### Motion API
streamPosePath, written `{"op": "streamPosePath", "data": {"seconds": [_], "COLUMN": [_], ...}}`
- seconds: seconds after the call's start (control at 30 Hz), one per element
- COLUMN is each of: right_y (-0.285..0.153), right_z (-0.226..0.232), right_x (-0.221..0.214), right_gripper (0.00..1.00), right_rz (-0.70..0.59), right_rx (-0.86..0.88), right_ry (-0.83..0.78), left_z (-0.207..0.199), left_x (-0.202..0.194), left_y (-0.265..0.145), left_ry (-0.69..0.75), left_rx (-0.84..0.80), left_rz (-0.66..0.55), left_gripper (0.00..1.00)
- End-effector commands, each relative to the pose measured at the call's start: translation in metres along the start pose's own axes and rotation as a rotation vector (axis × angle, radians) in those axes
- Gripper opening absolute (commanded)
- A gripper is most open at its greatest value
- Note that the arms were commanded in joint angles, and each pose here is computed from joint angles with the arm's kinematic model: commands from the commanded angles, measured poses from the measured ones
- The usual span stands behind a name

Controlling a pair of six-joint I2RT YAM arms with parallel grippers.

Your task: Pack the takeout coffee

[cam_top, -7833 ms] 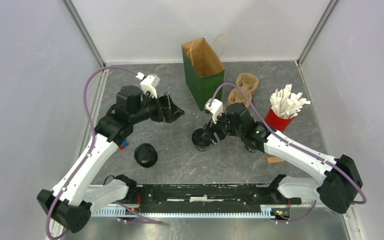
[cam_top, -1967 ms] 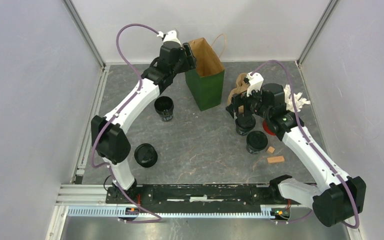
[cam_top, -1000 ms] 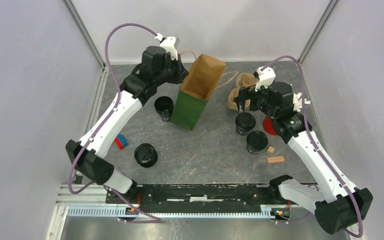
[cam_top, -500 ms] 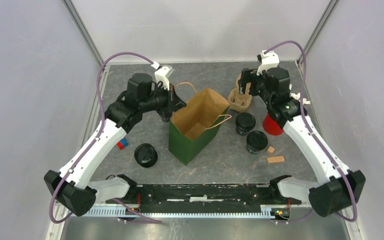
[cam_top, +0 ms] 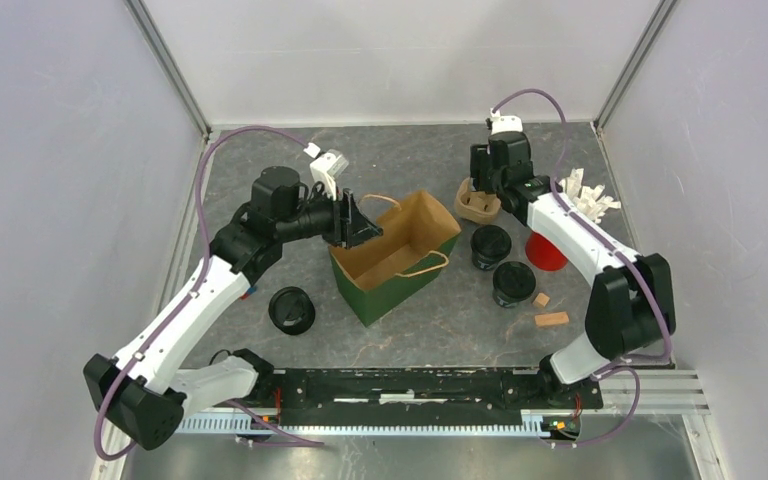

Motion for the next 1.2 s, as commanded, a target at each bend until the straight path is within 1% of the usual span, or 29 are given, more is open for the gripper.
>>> {"op": "streamPosePath", "data": {"seconds": [0.0,0.1,0.17,0.3,0.43,0.7,1.0,1.17], "right_y": [0.018,0.029,0.035,0.047,0.054,0.067,0.081,0.087], "right_z": [-0.012,-0.01,-0.011,-0.011,-0.013,-0.017,-0.015,-0.017], "right_x": [0.003,-0.002,-0.006,-0.008,-0.006,-0.005,-0.009,-0.012], "right_gripper": [0.64,0.58,0.54,0.53,0.51,0.49,0.47,0.47], "right_rz": [-0.015,0.003,0.014,0.03,0.029,0.035,0.055,0.067], "right_rx": [-0.088,-0.092,-0.106,-0.114,-0.137,-0.167,-0.18,-0.192], "right_ry": [0.025,0.039,0.042,0.063,0.084,0.097,0.106,0.109], "left_z": [-0.01,-0.002,0.001,0.006,0.01,0.017,0.025,0.026], "left_x": [0.003,0.003,0.005,0.008,0.007,0.003,0.009,0.008], "left_y": [-0.011,-0.015,-0.019,-0.033,-0.044,-0.056,-0.071,-0.077], "left_ry": [0.105,0.122,0.129,0.129,0.145,0.151,0.142,0.145], "left_rx": [-0.045,0.008,0.043,0.114,0.149,0.211,0.305,0.321], "left_rz": [-0.034,-0.044,-0.057,-0.121,-0.165,-0.185,-0.248,-0.261], "left_gripper": [0.61,0.71,0.74,0.79,0.8,0.8,0.8,0.8]}}
Point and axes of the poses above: each gripper's point midway between its finger pads, its own y axis out along the fingers, its own z axis along the line the jaws close on, x = y × z, the point moved 3 cm from there along -y, back along the fingers, and after that the axes turned 13 degrees about -y, right-handed, at the moved point
